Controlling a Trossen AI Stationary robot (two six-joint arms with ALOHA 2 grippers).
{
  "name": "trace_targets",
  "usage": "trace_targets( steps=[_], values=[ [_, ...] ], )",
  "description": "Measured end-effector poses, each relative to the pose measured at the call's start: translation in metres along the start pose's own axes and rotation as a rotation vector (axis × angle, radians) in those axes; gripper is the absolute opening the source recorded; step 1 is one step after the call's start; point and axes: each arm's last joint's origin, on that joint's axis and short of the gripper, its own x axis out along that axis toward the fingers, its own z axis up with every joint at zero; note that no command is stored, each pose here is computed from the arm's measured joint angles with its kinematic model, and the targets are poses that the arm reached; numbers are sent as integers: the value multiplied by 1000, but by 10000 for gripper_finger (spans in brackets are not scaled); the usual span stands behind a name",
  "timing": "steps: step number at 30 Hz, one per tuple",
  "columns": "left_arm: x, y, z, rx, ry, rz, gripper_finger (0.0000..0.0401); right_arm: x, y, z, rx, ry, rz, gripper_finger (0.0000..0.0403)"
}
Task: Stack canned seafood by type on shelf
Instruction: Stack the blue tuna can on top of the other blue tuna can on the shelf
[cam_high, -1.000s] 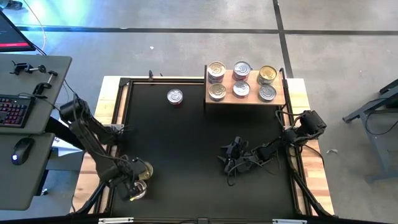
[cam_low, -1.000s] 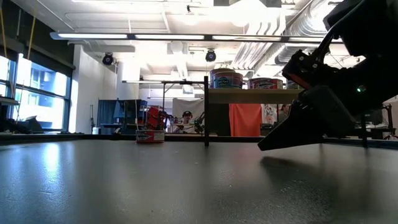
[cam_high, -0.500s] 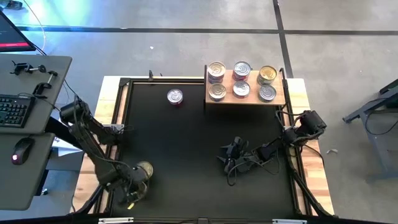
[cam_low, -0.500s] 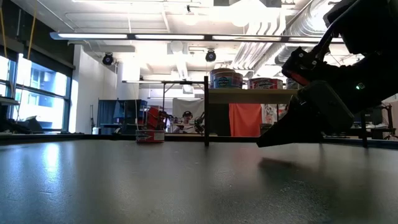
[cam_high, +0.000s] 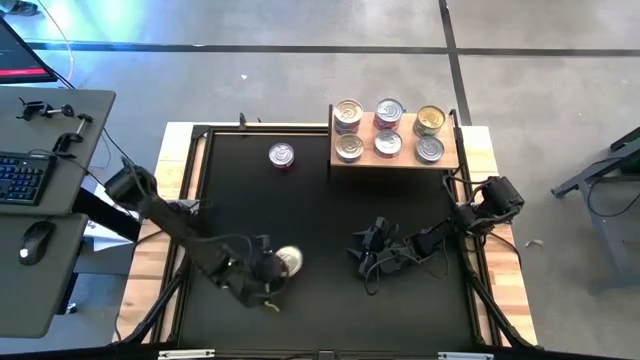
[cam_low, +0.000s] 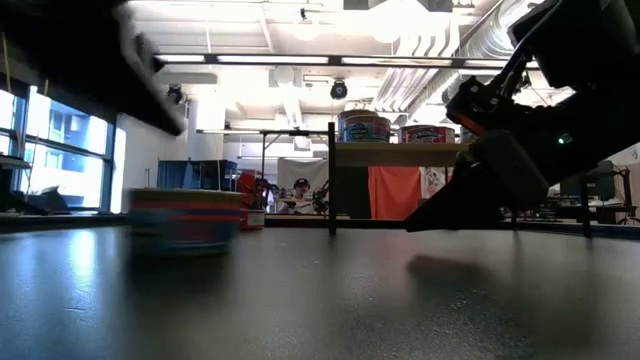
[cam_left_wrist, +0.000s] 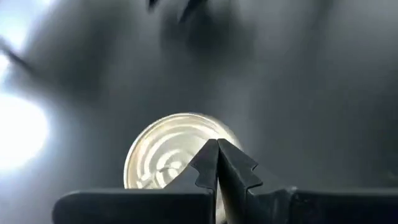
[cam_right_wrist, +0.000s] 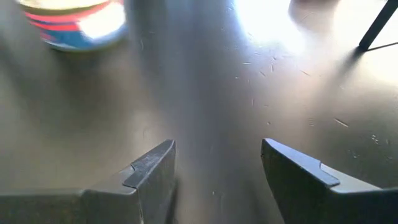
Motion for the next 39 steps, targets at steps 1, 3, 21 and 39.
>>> trace_targets(
  steps=[1, 3, 21, 39],
  values=[
    [2, 4, 5, 46, -17, 4, 1, 0, 0, 0, 1, 0, 0, 227],
    [8, 9, 9, 174, -15, 8, 3, 0, 0, 0, 3, 0, 1, 227],
    [85, 59, 16, 640, 154, -61, 155, -1, 8, 9, -99, -44, 155, 227],
    [90, 58, 29, 527, 24, -144, 2, 0, 27, 40, -393, -219, 331, 252]
  ],
)
